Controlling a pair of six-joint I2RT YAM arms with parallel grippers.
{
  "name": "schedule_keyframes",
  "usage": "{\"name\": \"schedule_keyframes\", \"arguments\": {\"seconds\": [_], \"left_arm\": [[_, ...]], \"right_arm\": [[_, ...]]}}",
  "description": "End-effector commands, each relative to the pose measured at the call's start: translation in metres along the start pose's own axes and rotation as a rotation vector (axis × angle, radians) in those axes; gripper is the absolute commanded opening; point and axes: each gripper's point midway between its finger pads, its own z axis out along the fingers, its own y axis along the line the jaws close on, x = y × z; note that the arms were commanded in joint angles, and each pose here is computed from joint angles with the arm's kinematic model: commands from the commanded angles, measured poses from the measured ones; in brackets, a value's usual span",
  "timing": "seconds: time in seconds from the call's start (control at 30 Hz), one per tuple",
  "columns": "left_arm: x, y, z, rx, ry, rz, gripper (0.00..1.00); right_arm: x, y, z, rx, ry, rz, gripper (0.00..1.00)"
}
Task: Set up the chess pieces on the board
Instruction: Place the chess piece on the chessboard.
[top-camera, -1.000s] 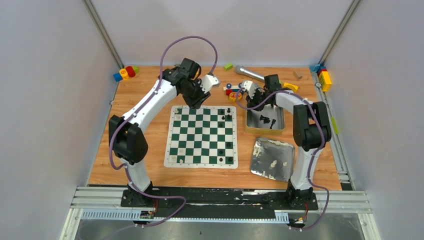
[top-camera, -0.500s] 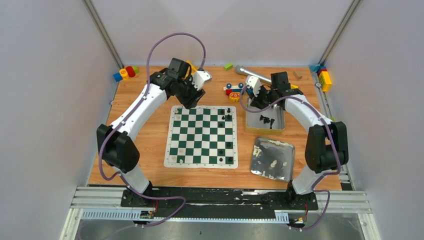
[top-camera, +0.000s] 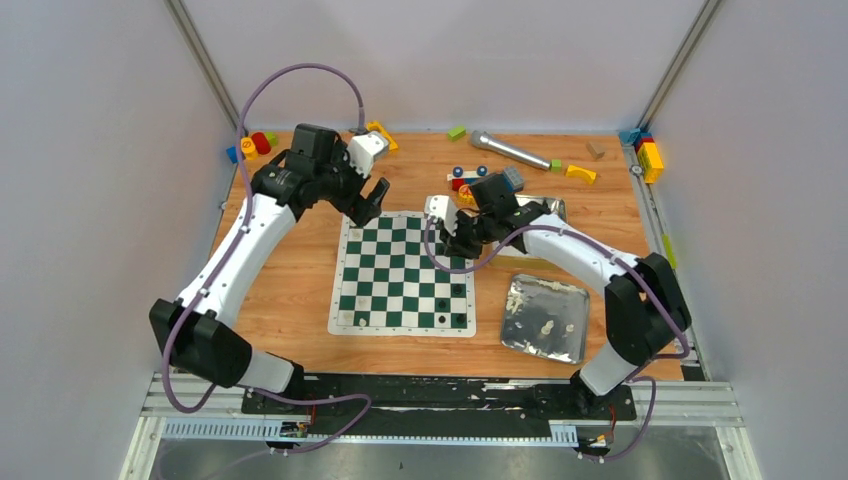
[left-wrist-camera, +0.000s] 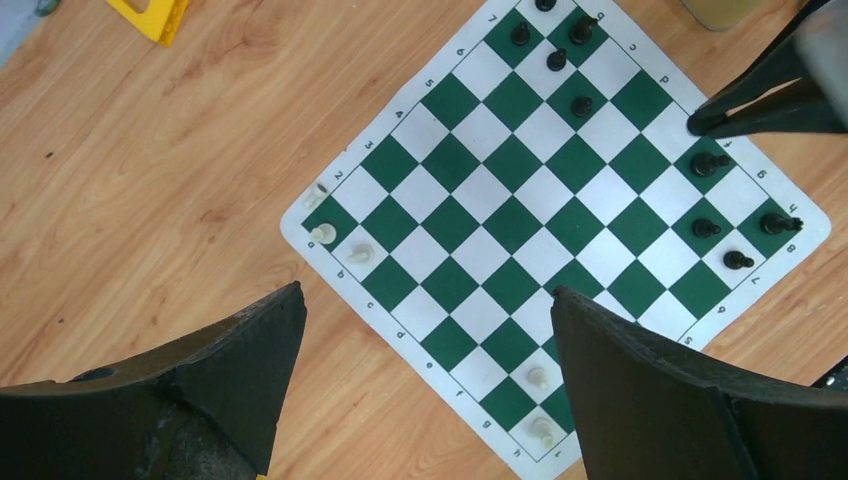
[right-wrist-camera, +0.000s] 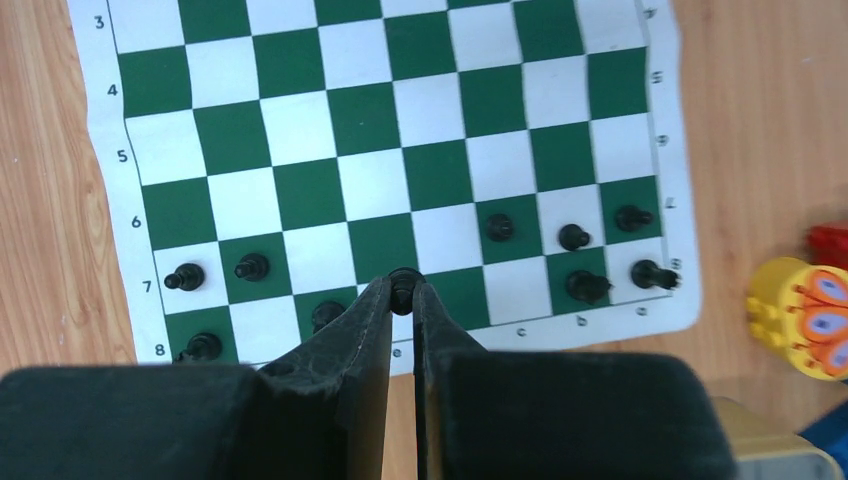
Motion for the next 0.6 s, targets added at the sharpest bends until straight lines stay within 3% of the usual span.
{"name": "schedule_keyframes", "arguments": {"seconds": [0.0,0.57], "left_arm": [[-0.018,0.002,-0.024,-0.035,-0.125,-0.052,1.00],[-0.012,0.001,-0.043,-0.092,-0.196,-0.055,1.00]], "right_arm": [[0.015,0.007,0.027,-0.021,0.063,0.034,0.01],[0.038,-0.011,0.072,0.025,0.143,0.095,0.01]]}}
